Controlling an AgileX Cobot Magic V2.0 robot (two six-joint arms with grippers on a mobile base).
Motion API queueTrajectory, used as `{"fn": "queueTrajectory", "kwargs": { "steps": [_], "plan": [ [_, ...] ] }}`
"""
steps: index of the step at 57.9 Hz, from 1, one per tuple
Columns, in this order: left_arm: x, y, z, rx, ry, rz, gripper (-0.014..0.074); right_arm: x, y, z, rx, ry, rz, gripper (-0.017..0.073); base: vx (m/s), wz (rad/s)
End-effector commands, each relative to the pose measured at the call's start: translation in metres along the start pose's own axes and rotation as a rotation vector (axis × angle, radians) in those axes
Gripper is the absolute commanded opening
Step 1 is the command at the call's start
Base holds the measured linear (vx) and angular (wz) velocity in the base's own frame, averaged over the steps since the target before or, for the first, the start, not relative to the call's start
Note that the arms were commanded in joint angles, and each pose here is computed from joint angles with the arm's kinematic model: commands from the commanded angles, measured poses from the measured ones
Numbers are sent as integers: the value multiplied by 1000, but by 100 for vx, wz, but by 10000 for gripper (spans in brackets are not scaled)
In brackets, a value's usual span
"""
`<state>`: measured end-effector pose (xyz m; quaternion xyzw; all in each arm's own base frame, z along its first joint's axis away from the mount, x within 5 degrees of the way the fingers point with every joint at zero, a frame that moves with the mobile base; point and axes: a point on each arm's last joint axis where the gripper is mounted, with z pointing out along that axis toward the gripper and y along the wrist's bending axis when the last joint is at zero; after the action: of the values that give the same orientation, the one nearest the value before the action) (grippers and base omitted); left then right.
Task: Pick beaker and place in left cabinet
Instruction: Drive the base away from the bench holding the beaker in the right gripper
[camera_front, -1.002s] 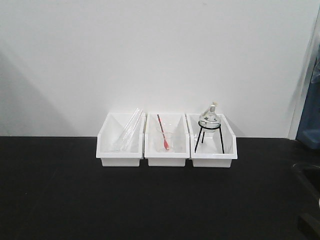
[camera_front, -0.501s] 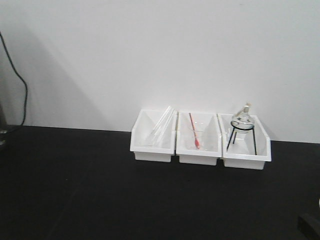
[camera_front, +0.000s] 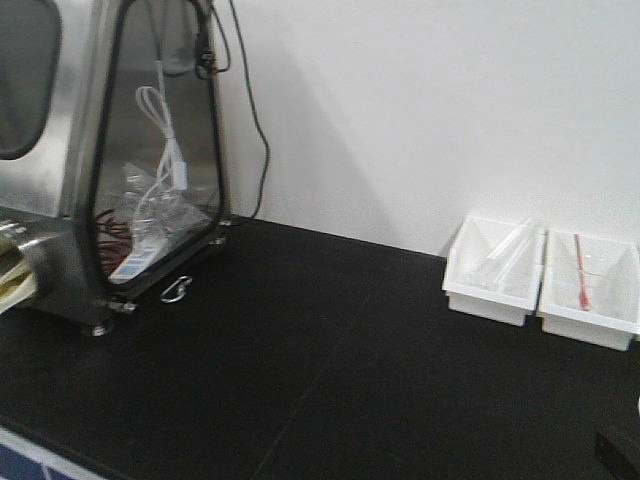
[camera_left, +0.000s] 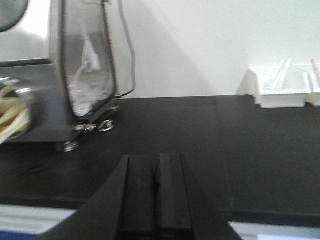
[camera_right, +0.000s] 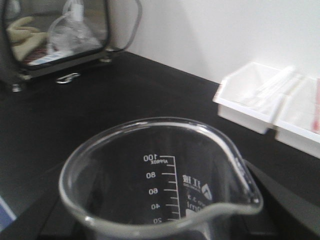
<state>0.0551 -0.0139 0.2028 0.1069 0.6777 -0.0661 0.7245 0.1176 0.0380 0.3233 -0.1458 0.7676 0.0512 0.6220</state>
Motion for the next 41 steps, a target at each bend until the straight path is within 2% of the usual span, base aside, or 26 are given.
{"fn": "queueTrajectory", "kwargs": {
  "steps": [1,41],
  "plan": [
    [-3,0,-1,-3,-87,-11,1,-16,1,-3,-24,-102,-18,-6,-15,59],
    [-3,0,-1,-3,-87,-11,1,-16,1,-3,-24,-102,-17,-6,-14,60]
  ]
}}
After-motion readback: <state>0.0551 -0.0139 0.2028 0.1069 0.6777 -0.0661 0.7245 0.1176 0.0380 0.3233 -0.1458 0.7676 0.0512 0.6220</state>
